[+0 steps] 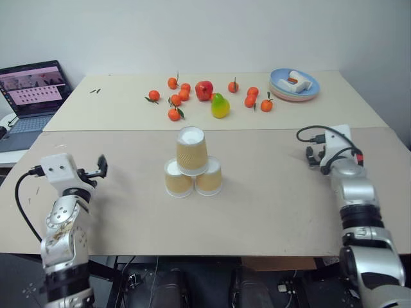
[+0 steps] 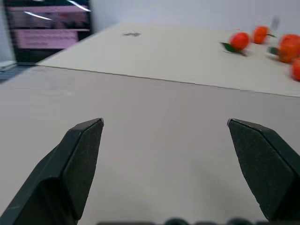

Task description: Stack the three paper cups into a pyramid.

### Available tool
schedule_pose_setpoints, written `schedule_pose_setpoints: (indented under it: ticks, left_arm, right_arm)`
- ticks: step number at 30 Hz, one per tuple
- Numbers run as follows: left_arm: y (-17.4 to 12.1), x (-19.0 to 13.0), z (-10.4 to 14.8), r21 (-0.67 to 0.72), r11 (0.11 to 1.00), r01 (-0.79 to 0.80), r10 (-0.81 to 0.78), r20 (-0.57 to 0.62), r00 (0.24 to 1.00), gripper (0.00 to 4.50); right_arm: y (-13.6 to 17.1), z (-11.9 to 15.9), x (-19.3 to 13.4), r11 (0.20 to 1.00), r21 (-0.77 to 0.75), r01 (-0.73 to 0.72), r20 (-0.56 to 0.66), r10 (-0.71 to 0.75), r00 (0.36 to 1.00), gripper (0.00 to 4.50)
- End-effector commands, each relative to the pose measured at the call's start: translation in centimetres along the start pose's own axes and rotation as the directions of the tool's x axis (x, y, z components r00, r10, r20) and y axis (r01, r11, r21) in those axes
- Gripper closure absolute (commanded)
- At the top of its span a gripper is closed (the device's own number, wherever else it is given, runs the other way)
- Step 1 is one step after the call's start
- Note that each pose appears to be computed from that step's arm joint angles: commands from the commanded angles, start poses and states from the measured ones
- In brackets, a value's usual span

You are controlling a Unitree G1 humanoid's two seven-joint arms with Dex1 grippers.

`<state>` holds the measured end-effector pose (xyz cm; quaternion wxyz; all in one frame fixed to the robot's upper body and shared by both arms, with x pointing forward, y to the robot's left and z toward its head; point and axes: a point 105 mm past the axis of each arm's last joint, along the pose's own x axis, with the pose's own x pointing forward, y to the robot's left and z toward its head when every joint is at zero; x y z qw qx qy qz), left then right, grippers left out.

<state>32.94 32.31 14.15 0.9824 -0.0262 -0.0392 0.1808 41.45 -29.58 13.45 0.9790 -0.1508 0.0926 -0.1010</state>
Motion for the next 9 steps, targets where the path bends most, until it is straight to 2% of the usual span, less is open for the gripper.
schedule_pose_setpoints:
  ticks: [1,9]
  left_arm:
    - [2.5,1.3,0.8,-0.022,0.988,-0.154,0.155,0.059,0.986,0.0]
    - [1.7,3.0,0.4,-0.028,0.989,-0.145,0.147,0.086,0.985,0.0]
  right_arm:
    - [2.1,1.0,-0.6,0.995,0.09,-0.04,0.078,0.033,0.996,0.06]
    - [4.3,0.0,-1.7,0.992,0.103,-0.069,0.066,0.063,0.996,0.06]
